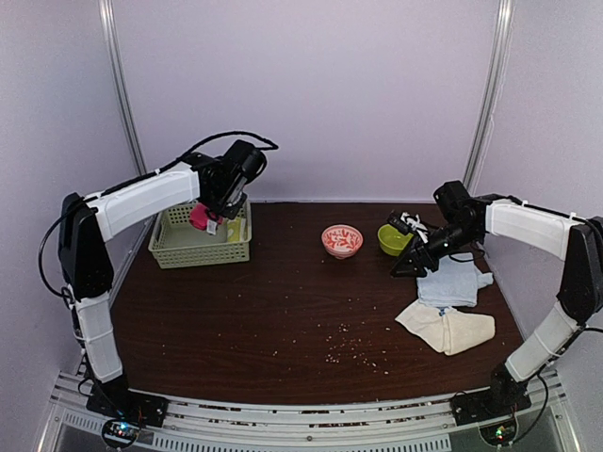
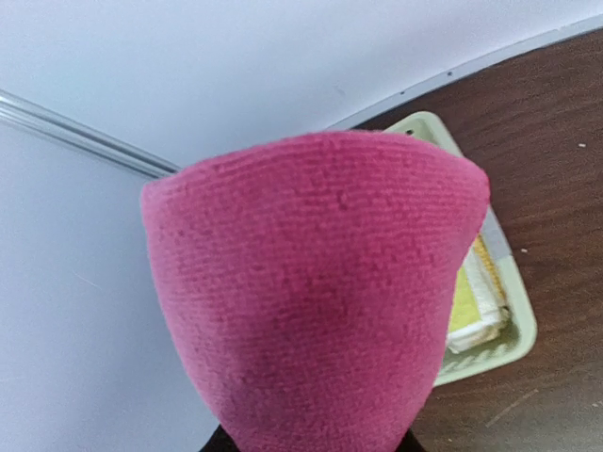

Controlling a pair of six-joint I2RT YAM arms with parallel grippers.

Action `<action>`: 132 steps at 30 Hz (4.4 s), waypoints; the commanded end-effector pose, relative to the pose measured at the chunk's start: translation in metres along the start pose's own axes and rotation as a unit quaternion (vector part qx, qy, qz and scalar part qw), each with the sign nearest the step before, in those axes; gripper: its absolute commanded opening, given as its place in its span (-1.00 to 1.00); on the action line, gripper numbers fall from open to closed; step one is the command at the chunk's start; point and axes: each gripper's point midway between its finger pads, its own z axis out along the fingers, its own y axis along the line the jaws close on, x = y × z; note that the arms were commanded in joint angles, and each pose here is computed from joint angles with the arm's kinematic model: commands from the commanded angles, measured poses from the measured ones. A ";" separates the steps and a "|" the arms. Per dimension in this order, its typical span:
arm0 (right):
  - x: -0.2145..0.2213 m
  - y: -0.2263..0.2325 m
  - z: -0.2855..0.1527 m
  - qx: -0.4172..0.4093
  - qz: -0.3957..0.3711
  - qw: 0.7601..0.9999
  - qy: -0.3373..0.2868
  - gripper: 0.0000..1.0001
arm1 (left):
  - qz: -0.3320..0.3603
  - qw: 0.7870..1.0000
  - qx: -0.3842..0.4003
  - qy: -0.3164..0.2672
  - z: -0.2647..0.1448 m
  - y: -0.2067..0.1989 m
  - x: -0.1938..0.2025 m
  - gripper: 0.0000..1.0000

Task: Roll the towels
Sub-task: Place the towel in the bin, then reset both arms

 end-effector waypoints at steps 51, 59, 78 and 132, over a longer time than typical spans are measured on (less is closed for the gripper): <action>0.020 0.017 0.017 -0.085 0.026 0.996 0.028 0.09 | -0.183 0.965 0.140 0.129 0.218 -0.062 0.048 -1.00; 0.021 0.016 0.018 -0.085 0.027 0.996 0.031 0.09 | -0.199 0.954 0.163 0.151 0.224 -0.077 0.062 -1.00; 0.023 0.018 0.021 -0.088 0.024 0.995 0.037 0.09 | -0.203 0.953 0.169 0.149 0.207 -0.060 0.061 0.02; -0.102 -0.087 -0.124 0.338 0.021 0.935 -0.110 0.12 | -0.211 0.937 0.243 -0.134 -0.036 0.074 -0.058 0.55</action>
